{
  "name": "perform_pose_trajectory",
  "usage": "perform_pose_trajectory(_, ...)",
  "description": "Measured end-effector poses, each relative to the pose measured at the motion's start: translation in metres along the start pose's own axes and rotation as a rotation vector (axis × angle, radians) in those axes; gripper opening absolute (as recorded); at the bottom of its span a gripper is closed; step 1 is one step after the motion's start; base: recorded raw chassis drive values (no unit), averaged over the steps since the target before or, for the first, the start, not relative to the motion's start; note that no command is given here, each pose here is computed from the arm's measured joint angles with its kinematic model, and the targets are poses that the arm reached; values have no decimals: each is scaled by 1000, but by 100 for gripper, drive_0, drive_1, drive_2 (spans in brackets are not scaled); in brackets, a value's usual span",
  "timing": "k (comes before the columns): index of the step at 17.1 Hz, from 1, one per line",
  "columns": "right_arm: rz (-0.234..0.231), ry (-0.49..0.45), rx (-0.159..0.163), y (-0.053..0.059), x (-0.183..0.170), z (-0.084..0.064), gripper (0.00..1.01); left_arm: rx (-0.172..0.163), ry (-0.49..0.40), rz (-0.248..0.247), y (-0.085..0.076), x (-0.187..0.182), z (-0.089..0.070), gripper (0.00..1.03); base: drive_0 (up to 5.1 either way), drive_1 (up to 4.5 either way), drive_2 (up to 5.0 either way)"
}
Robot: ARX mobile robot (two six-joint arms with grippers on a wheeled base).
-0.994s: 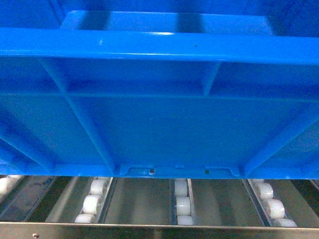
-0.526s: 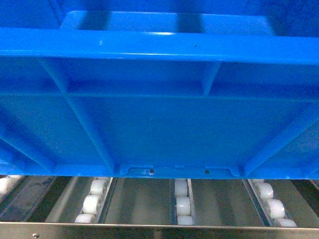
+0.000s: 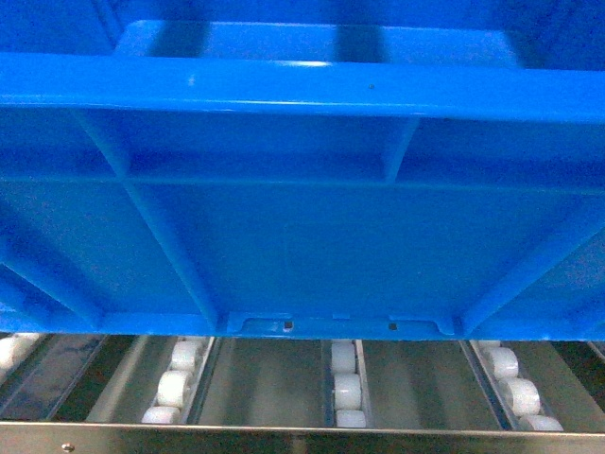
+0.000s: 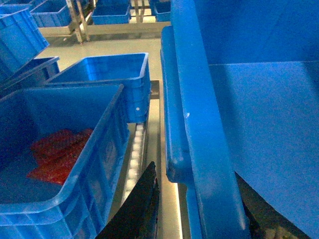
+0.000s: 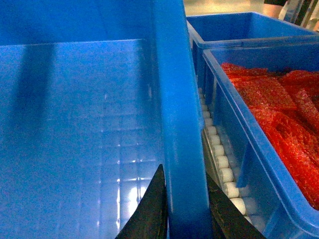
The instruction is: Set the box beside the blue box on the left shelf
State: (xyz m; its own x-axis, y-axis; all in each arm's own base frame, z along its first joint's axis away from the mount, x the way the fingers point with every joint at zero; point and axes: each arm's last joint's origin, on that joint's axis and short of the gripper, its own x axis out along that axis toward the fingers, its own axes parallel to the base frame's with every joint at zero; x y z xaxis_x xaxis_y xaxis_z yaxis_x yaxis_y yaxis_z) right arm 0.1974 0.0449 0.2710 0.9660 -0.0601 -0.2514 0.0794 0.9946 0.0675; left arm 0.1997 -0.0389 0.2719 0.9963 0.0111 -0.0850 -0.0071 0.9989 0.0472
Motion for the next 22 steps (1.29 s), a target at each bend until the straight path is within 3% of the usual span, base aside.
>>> perform_pose_trajectory(14, 0, 0, 0, 0, 0, 0, 10, 0, 0, 0, 0, 0, 0, 32, 0, 0, 0)
perform_pose_trajectory(16, -75, -72, -63, 6, -1, -3, 10, -28, 30, -18, 3, 0, -2, 32, 0, 0, 0)
perform_pose_trajectory(17, -83, -74, -72, 6, 0, -3, 11, -31, 29, -18, 3, 0, -2, 32, 0, 0, 0)
perform_pose_trajectory(19, -88, -31, -76, 5, 1, -6, 11, -29, 52, -17, 3, 1, -3, 32, 0, 0, 0)
perform_pose_trajectory(22, -67, 91, -67, 3, 22, -6, 11, -30, 160, -23, 5, 19, -9, 32, 0, 0, 0)
